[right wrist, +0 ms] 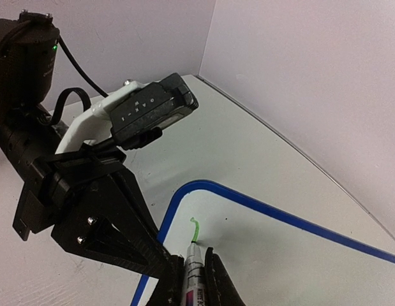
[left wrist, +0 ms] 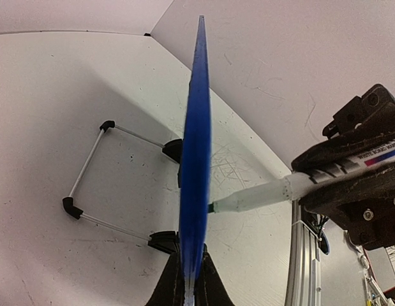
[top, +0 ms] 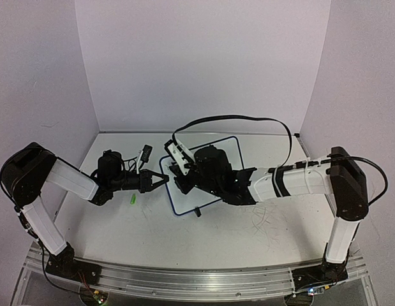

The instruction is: Write a sentence on the whiteboard

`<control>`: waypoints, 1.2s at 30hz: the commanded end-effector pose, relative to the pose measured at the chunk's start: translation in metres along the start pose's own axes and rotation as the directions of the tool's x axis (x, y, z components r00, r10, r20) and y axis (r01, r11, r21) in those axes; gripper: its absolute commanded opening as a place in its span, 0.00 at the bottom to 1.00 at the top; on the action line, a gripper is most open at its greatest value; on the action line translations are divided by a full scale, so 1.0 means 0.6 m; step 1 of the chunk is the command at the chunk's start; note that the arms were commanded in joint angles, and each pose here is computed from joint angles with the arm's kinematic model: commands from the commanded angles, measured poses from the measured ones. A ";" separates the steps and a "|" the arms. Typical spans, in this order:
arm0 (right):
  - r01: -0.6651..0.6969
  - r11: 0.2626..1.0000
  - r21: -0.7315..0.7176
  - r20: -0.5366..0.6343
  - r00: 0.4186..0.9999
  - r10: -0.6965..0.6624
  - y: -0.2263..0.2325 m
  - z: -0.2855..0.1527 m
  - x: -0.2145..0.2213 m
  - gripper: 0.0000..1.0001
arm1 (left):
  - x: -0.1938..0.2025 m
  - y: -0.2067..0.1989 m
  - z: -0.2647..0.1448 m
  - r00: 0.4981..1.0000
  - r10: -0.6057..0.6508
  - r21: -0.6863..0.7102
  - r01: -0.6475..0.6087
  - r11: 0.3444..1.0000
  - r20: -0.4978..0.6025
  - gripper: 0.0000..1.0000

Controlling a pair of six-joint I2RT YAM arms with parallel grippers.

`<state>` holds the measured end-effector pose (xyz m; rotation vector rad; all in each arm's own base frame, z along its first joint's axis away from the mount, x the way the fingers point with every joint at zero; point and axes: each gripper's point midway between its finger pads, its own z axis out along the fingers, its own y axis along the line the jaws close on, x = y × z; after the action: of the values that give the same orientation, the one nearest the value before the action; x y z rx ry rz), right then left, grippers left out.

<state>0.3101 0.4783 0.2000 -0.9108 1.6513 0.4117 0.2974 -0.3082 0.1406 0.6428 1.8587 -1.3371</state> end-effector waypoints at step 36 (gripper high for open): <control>-0.068 0.997 0.039 0.097 0.993 0.064 -0.025 -0.020 -0.056 0.00 | -0.008 -0.020 0.006 1.000 0.026 0.052 -0.026 0.998 -0.007 0.00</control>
<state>0.3053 0.4710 0.2118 -0.8772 1.6496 0.4497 0.2958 -0.3086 0.1403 0.6512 1.8591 -1.3445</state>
